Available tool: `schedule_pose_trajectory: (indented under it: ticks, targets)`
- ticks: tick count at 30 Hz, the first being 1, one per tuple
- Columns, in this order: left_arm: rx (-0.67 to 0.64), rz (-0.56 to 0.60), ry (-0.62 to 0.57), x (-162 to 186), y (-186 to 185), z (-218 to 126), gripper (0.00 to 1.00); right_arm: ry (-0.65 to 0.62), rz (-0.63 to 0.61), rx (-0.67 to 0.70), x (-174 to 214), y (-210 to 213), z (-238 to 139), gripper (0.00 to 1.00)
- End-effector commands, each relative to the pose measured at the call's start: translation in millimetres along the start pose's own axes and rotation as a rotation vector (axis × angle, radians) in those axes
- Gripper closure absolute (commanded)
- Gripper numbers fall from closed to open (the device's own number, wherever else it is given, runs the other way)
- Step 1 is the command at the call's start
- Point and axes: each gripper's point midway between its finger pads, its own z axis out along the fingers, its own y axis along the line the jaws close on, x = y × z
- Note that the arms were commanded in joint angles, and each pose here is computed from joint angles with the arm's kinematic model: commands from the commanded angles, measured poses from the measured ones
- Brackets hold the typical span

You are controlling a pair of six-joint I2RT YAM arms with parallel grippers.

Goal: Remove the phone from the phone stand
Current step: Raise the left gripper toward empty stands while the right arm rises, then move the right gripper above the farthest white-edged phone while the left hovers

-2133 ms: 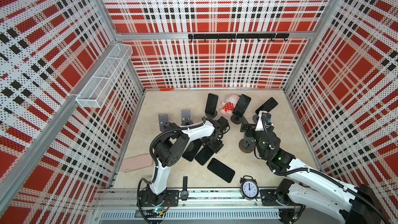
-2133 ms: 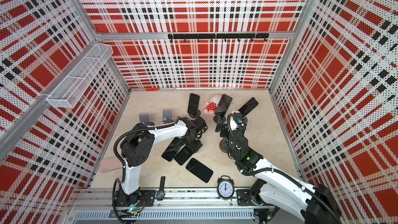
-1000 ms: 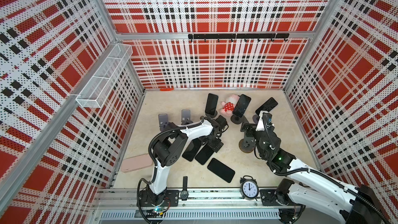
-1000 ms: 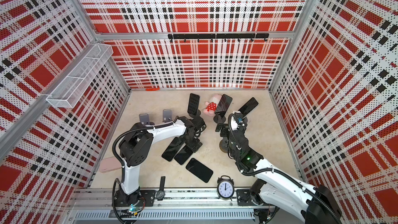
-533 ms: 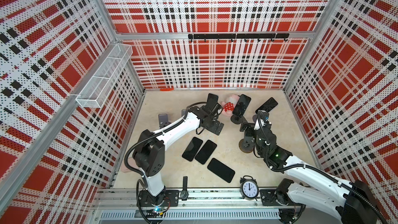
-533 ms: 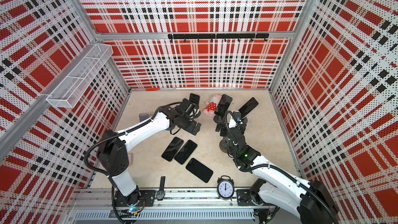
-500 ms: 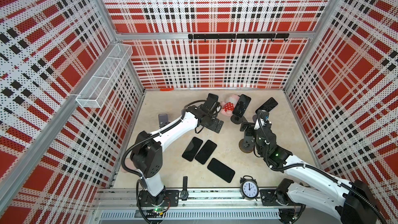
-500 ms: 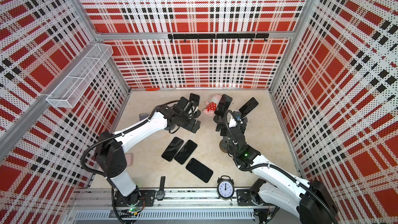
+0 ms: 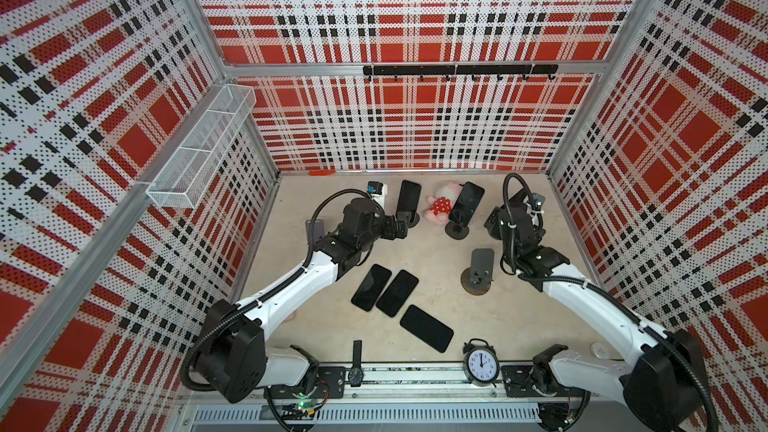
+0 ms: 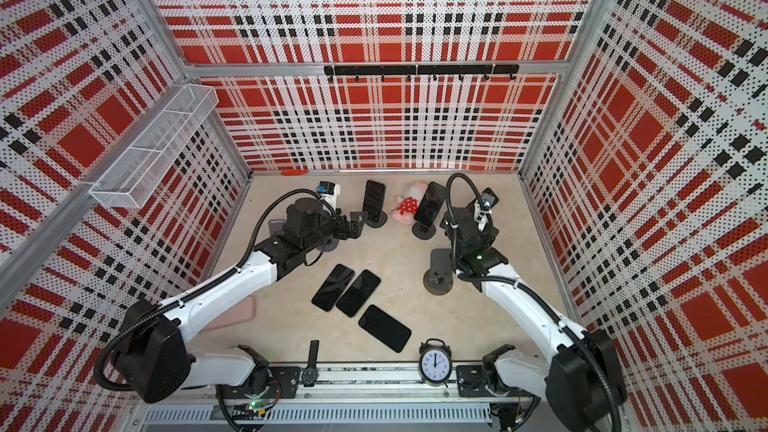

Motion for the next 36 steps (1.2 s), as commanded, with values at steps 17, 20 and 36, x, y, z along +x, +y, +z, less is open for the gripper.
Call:
schedule_pose_trajectory:
  ticks: [17, 20, 36]
  targets:
    - [-0.218, 0.071, -0.398, 25.8, 63.0, -51.0, 0.02, 0.226, 0.262, 0.276, -24.0, -52.8, 38.7, 0.0]
    - [-0.25, 0.103, -0.397, 31.7, 69.8, -57.9, 0.02, 0.256, 0.252, 0.32, -27.3, -51.9, 49.6, 0.0]
    - [-0.26, 0.016, -0.461, 50.7, 81.5, -93.4, 0.02, 0.349, 0.238, 0.428, -37.2, -34.9, 100.6, 0.0]
